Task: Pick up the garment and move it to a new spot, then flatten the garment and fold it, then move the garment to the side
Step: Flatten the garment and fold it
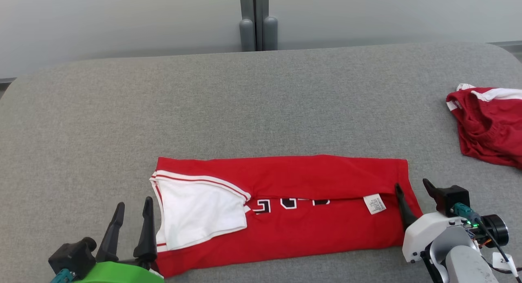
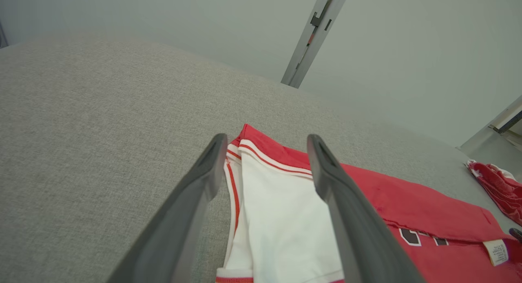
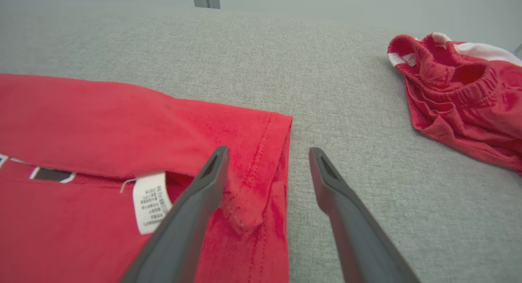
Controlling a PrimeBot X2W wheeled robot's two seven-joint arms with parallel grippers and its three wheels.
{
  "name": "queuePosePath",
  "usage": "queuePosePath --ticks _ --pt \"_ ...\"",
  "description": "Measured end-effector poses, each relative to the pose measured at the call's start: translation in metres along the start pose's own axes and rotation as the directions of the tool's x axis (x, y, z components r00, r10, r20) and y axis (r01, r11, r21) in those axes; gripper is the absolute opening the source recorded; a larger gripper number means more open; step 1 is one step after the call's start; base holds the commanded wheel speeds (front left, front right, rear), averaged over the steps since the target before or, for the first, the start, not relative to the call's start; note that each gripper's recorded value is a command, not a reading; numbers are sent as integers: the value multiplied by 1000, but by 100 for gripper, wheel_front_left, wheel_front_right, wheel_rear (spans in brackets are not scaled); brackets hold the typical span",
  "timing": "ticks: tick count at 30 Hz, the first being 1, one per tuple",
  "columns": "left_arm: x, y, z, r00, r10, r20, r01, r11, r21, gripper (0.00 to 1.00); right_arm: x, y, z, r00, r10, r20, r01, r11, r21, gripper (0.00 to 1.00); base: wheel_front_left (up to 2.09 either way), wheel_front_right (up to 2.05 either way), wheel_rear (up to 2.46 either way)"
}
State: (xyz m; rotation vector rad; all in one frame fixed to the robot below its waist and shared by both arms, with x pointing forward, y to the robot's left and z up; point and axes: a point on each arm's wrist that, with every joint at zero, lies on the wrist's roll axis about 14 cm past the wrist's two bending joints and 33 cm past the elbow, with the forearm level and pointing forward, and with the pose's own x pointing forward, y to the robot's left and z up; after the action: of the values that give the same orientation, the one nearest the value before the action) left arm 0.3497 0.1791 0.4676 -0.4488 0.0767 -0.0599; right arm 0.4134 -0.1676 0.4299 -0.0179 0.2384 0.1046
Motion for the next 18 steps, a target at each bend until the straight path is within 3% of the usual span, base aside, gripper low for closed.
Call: queuePosePath --ticks 16,17,18 --pt "-8 0 -18 1000 9 -25 -9 1000 3 100 -7 7 -49 992 17 -123 -16 1000 10 100 0 0 0" --pt "-8 0 -18 1000 8 -26 -8 1000 4 100 -7 9 -49 992 22 -126 -21 1000 10 92 0 0 0" --pt "-9 0 -18 1000 8 -27 -7 1000 6 100 -6 10 -50 991 26 -130 -25 1000 9 75 0 0 0"
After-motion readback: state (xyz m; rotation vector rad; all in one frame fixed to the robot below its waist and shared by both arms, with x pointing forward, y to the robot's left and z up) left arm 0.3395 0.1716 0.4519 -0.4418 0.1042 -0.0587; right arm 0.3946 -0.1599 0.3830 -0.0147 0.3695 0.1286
